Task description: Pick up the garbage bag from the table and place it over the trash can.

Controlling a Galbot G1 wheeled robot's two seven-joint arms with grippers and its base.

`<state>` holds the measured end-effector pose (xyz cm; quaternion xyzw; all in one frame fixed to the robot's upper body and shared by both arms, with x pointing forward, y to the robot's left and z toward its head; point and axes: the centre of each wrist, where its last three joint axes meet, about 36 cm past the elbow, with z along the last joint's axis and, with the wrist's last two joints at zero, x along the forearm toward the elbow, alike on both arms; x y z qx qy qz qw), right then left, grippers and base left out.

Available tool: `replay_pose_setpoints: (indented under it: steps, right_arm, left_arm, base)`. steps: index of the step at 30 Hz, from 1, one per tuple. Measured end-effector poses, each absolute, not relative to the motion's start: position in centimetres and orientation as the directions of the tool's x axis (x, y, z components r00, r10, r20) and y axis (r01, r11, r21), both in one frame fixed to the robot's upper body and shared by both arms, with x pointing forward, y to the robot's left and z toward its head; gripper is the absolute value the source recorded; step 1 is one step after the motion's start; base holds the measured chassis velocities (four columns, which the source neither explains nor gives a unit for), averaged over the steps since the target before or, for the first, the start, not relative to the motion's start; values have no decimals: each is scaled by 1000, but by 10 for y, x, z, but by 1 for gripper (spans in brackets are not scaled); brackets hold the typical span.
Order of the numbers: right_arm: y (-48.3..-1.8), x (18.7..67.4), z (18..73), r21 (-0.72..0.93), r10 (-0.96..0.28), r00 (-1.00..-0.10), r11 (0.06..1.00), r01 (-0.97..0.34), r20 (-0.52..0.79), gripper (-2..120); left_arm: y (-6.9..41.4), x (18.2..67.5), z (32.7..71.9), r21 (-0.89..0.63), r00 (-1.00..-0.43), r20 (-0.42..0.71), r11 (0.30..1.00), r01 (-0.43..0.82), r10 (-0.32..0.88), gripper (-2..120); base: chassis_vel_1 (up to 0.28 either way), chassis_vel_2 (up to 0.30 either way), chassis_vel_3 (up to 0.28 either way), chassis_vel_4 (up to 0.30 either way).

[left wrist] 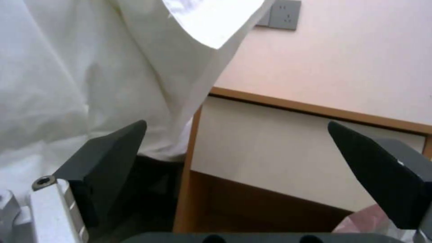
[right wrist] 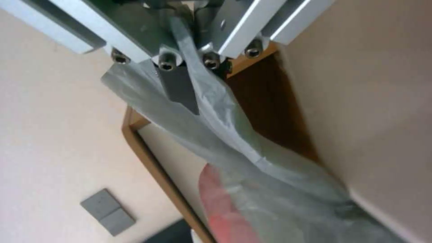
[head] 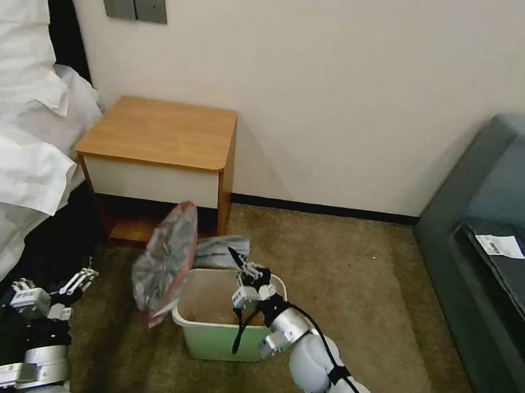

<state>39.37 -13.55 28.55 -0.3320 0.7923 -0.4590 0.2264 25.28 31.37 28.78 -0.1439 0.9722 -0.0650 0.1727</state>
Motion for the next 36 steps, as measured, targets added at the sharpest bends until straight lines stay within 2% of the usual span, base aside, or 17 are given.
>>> replay_pose_setpoints:
  steps: [7,14,26,29,31,32,35,36]
  right_arm:
    - [-155,381,284,-876,-760,-650,316,-364,-4,0]
    - [-163,365,282,-853,-768,-640,316,-415,27,0]
    - [-176,365,292,-789,-783,-615,320,-524,91,0]
    - [-177,363,293,-779,-788,-607,316,-541,102,7]
    - [-179,363,296,-774,-791,-602,312,-551,111,18]
    - [-179,363,296,-774,-791,-602,312,-551,111,18]
    - [-182,365,301,-769,-801,-583,288,-571,134,33]
    - [-182,365,301,-769,-801,-583,288,-571,134,33]
  left_arm:
    - [313,254,285,-172,-902,-312,952,-255,-298,100]
    - [310,256,284,-167,-906,-309,955,-247,-288,100]
    - [306,255,281,-156,-909,-297,954,-255,-291,100]
    - [306,256,281,-154,-910,-296,955,-255,-291,100]
    - [305,257,283,-152,-911,-297,956,-251,-287,100]
    - [305,257,283,-152,-911,-297,956,-251,-287,100]
    - [303,259,287,-150,-911,-303,958,-246,-282,100]
    - [303,259,287,-150,-911,-303,958,-246,-282,100]
  base:
    - [0,0,0,0]
    - [0,0,0,0]
    - [0,0,0,0]
    - [0,0,0,0]
    - [0,0,0,0]
    - [0,0,0,0]
    - [0,0,0,0]
    - [0,0,0,0]
